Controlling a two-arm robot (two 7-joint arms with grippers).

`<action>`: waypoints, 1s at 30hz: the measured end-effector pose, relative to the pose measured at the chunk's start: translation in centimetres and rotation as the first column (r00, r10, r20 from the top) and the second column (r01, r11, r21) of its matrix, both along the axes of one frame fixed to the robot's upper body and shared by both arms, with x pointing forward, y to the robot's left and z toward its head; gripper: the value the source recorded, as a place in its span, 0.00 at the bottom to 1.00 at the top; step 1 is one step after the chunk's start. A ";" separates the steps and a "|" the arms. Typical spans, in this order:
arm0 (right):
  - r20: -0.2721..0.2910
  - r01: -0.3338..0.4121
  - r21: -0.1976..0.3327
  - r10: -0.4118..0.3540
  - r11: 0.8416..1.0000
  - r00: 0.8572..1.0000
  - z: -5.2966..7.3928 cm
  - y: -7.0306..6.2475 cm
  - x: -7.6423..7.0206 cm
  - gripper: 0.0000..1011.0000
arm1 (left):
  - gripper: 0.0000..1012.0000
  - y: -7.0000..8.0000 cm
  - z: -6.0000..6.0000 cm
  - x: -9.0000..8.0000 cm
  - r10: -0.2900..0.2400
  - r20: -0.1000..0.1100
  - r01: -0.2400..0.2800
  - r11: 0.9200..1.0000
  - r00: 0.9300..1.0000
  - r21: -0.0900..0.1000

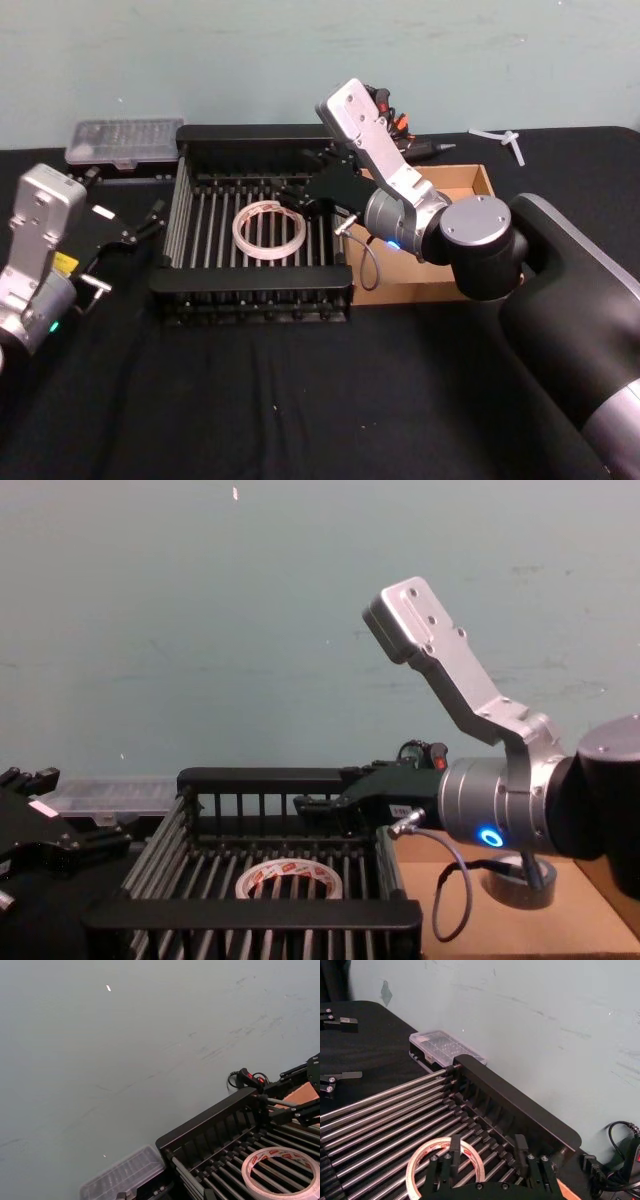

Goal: Pick up the white tape and place it into the black box , Pick up the silver tape and place it into the brown box.

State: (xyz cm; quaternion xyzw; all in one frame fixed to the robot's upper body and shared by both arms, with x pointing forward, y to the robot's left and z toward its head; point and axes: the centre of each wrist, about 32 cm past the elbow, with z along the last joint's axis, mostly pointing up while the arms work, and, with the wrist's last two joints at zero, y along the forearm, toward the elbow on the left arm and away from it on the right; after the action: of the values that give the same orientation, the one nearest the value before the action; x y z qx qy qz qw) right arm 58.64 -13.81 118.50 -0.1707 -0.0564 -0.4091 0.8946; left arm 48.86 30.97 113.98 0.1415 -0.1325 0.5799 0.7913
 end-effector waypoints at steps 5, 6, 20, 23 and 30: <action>0.000 0.000 0.000 0.000 1.000 1.000 0.0 0.0 0.0 0.80 | 0.99 0.0 0.0 0.0 0.000 0.000 0.000 1.000 1.000 0.000; 0.000 0.000 0.000 0.000 1.000 1.000 0.0 0.0 0.0 0.84 | 0.99 0.0 0.0 0.0 0.000 0.000 0.000 1.000 1.000 0.000; -0.001 0.000 0.001 0.000 1.000 1.000 0.0 0.0 0.0 0.99 | 0.99 0.0 0.0 0.0 0.000 0.000 0.000 1.000 1.000 0.000; 0.002 -0.009 0.009 0.009 1.000 1.000 0.1 -0.2 -0.2 0.99 | 0.99 0.0 0.0 0.0 0.000 0.000 0.000 1.000 1.000 0.000; 0.036 0.018 0.027 -0.019 0.999 0.999 0.8 -1.3 -0.8 0.99 | 0.99 0.0 0.0 0.0 0.000 0.000 0.000 1.000 1.000 0.000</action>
State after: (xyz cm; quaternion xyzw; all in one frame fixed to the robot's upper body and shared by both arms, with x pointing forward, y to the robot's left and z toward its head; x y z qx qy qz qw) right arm 57.83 -15.09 119.27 -0.1519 -0.0654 -0.4210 0.8919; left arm 48.86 30.97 113.98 0.1415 -0.1325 0.5799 0.7913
